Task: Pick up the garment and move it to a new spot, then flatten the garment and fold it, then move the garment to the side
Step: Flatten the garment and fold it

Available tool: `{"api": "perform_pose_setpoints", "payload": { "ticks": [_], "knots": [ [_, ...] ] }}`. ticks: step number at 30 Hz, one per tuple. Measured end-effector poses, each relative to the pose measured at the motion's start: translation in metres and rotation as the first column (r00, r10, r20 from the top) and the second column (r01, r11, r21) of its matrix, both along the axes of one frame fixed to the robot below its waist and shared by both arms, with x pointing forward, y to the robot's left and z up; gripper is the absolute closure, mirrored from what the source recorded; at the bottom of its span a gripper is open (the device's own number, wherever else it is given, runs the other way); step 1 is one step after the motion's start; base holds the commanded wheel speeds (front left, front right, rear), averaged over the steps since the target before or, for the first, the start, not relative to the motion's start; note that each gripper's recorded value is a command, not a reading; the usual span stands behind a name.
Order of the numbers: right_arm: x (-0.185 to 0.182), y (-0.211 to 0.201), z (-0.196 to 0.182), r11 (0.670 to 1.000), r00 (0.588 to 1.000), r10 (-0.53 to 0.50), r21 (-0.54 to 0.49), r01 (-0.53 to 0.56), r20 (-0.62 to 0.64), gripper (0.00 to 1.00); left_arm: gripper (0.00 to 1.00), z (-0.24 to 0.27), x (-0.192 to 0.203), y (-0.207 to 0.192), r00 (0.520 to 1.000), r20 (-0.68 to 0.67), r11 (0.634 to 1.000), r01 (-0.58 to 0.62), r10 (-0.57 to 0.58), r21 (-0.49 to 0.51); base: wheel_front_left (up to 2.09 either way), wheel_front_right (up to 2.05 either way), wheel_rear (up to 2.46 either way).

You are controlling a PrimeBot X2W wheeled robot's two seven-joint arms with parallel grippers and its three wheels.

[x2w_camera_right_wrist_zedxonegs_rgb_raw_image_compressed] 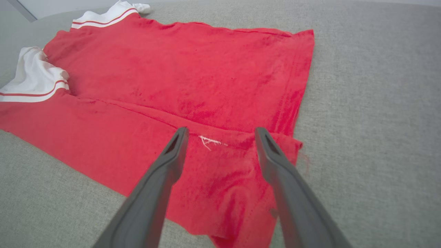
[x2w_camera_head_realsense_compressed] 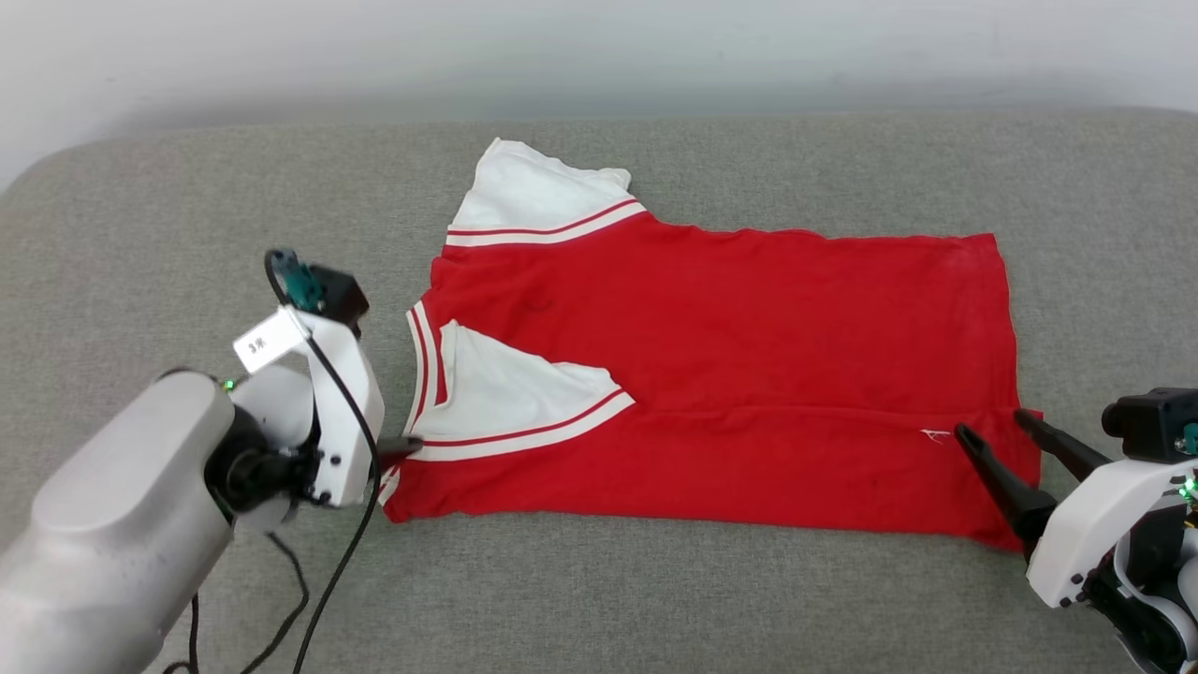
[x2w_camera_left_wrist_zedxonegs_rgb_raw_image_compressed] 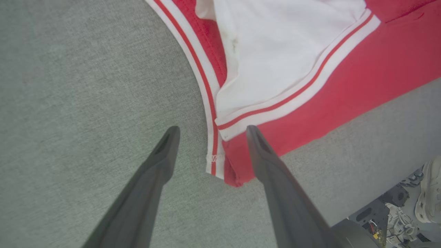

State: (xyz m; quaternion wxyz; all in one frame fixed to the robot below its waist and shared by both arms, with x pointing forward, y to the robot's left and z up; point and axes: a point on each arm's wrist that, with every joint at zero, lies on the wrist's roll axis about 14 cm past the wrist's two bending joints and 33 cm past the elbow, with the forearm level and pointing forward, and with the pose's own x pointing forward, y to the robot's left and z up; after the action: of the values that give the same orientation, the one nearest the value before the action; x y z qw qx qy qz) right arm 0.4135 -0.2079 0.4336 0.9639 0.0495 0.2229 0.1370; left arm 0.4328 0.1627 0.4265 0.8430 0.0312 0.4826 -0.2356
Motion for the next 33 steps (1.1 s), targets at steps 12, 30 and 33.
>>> {"api": "perform_pose_setpoints", "payload": {
  "ticks": [12, 30, 33],
  "knots": [
    [0.000, -0.003, -0.008, 1.000, 1.000, -0.020, 0.009, 0.020, -0.021, 0.00, 0.29, -0.050, -0.029, 0.003, 0.986, -0.164, 0.999, 0.017, -0.010, 0.042, 0.00, 0.00, 0.00],
    [0.010, -0.039, 0.042, 0.979, 0.999, 0.035, -0.200, -0.040, -0.029, 0.00, 1.00, -0.005, -0.006, -0.008, 0.991, 0.130, 0.998, 0.030, -0.024, -0.050, 0.00, 0.00, 0.00],
    [-0.002, -0.040, 0.029, 0.968, 0.984, 0.056, -0.233, -0.096, -0.170, 0.00, 1.00, 0.004, -0.004, -0.008, 0.985, 0.172, 0.997, 0.035, -0.024, -0.062, 0.00, 0.00, 0.00]
  ]
}}
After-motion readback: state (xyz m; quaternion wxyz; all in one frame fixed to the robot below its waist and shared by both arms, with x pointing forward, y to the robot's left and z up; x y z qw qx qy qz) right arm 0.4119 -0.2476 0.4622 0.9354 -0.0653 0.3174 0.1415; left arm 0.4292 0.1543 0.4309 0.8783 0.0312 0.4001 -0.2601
